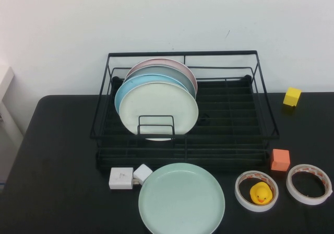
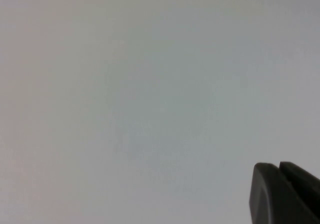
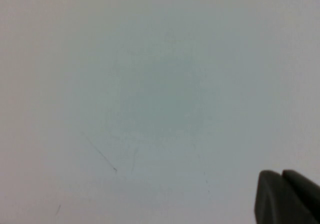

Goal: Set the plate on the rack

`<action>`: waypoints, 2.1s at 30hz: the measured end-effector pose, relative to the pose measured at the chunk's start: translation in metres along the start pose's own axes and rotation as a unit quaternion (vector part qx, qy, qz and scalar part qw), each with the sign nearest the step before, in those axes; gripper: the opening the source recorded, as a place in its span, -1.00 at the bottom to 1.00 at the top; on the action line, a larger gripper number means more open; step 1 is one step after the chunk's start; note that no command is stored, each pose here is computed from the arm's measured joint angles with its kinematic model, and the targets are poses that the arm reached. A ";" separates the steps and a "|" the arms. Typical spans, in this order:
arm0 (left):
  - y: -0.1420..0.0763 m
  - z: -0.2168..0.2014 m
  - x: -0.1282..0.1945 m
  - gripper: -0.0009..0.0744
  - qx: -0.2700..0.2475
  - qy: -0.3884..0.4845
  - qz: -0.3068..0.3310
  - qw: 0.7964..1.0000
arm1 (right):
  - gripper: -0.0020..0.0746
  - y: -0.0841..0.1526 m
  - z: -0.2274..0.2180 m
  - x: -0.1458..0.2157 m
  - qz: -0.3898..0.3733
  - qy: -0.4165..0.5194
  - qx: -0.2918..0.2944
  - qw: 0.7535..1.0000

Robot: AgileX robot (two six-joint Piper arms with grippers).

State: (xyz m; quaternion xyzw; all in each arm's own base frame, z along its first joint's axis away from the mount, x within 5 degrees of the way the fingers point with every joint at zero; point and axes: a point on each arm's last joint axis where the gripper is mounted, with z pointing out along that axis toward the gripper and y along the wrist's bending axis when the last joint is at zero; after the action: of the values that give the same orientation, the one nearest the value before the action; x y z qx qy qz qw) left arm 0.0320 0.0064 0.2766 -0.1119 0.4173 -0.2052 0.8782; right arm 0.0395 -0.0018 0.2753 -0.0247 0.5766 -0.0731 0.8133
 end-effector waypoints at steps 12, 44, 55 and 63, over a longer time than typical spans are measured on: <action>-0.024 0.053 -0.026 -0.98 -0.016 0.167 0.113 0.979 | -0.95 0.003 0.057 -0.004 0.019 0.308 -0.059 0.950; -0.016 0.036 0.083 -0.98 -0.051 0.680 -0.043 0.731 | -0.95 0.210 0.117 0.173 0.180 0.591 -0.429 0.659; -0.016 0.037 0.083 -0.98 -0.056 0.674 -0.047 0.735 | -0.14 0.219 0.124 0.224 0.254 0.683 -0.319 0.606; -0.016 0.036 0.083 -0.98 -0.056 0.676 -0.048 0.733 | 0.07 0.215 0.138 0.251 0.311 0.716 -0.224 0.584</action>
State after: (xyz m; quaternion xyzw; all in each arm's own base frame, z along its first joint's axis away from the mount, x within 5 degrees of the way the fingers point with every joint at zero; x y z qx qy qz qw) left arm 0.1032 -0.0444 0.2482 -0.0125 0.9056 -0.2447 0.3461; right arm 0.2706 0.1675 0.0597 0.0351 0.9428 0.3221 0.0791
